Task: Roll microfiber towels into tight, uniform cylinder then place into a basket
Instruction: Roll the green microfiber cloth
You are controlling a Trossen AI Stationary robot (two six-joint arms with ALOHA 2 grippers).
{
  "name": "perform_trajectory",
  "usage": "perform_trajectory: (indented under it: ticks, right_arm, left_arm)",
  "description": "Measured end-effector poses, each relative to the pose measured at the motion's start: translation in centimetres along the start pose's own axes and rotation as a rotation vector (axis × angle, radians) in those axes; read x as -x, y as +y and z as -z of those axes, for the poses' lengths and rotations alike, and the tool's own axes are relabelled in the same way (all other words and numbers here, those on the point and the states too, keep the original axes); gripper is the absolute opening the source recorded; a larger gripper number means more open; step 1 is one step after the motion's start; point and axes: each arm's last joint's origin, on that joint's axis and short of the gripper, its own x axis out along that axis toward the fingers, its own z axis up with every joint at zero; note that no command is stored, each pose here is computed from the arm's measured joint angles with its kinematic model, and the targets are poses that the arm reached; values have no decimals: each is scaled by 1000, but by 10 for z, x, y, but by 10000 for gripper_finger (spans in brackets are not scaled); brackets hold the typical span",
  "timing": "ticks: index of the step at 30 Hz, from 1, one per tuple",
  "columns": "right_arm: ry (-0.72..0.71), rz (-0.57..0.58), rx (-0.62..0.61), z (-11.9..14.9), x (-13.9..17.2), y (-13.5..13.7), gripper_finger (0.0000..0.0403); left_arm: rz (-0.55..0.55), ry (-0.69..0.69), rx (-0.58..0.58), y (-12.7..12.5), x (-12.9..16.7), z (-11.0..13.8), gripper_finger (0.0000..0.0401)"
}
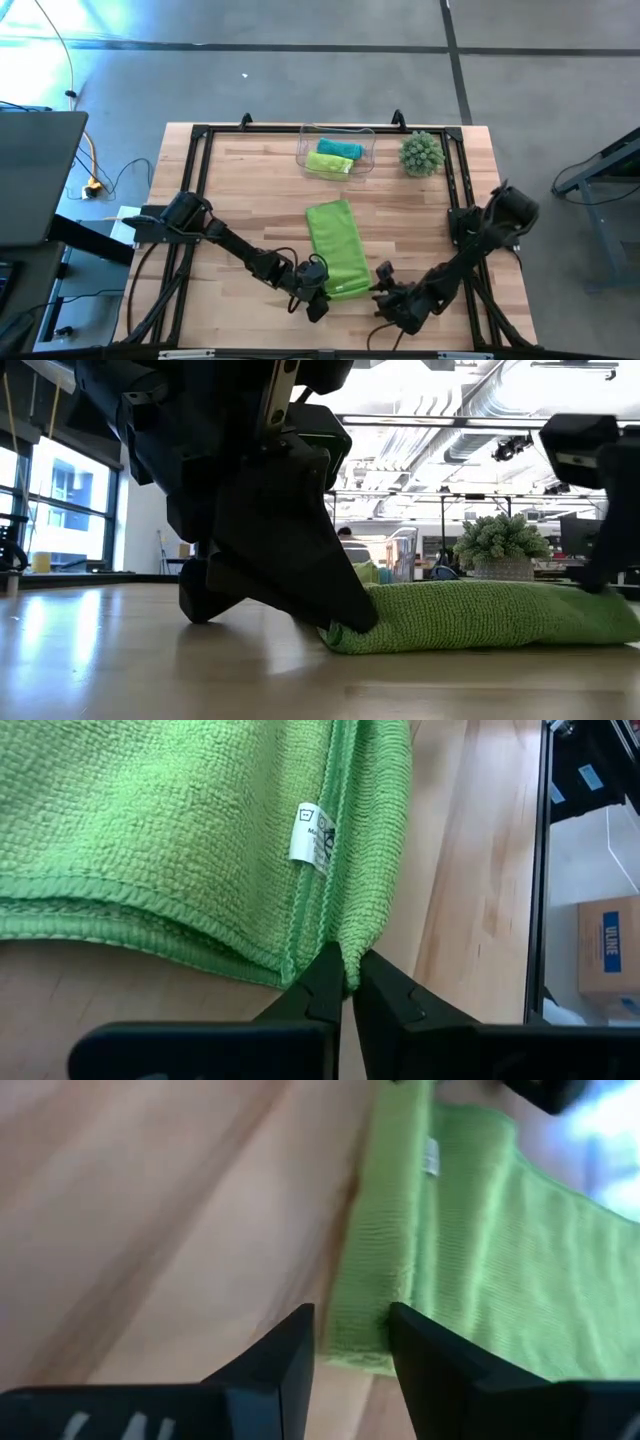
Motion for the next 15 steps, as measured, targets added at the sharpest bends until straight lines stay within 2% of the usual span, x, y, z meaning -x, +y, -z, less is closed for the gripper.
perform_trajectory:
  ticks: [9,15]
  right_arm:
    - [-7,33,-30,0,-5,-1,122]
    - [40,32,-132,2,-14,-15,127]
  left_arm:
    - [3,-1,7,0,0,0,7]
    - [4,-2,8,0,0,0,8]
